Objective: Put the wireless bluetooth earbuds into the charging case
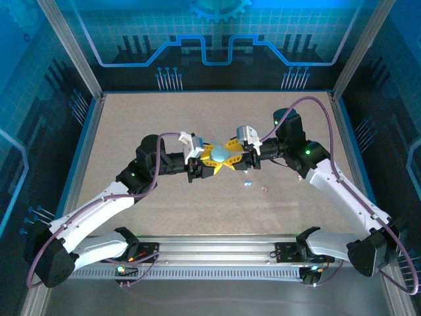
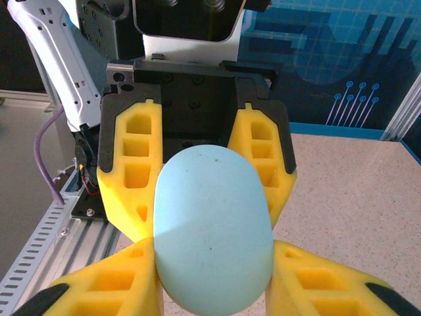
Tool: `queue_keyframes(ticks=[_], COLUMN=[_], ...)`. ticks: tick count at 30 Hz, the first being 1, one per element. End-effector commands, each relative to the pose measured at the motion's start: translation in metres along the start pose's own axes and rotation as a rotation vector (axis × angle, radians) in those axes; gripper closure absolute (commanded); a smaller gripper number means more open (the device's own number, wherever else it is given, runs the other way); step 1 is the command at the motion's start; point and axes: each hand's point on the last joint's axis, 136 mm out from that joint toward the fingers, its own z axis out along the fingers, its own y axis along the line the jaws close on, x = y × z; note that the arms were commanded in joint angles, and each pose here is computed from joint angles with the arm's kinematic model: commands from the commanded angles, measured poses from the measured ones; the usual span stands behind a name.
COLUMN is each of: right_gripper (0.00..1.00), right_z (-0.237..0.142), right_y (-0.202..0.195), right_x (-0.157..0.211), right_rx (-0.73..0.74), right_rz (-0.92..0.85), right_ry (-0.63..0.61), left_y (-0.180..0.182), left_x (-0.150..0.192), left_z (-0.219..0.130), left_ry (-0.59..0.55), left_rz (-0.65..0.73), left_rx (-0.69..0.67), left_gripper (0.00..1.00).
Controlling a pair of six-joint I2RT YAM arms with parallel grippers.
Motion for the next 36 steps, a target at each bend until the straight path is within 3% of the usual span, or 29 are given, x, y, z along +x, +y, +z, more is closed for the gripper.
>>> queue_keyframes(ticks=[1,8,19,31,36], right_gripper=[0.60,0.47,0.41,0.65,0.81], right_z=[0.005,-0.009,-0.011,-0.004,-0.004], right_y=[0.005,-0.020,-0.034,-0.028,-0.027], right_x=[-0.003,-0.016,-0.013,-0.014,-0.017], right_rx=[-0.017,0.000,0.066,0.102,0.110], right_rz=[-0.015,0.197,0.213,0.123,0.098], right_ry=[0.012,-0.016,-0.007,0.025,0.021], left_y=[-0.007,-0.012,-0.013,-0.013,-0.010], left_x=[-0.020,-0.007,-0.005,-0.002,-0.002], left_z=[0.001,0.000,0.001,0.002,0.002], left_ry=[-0.033,0.016,0.015,0.016,0.007], left_rz=[0.038,0.059,0.035,-0.004,-0.017], left_rx=[0.038,0.060,0.068,0.076,0.060], left_gripper=[0.68,0.71,0.70,0.68,0.64])
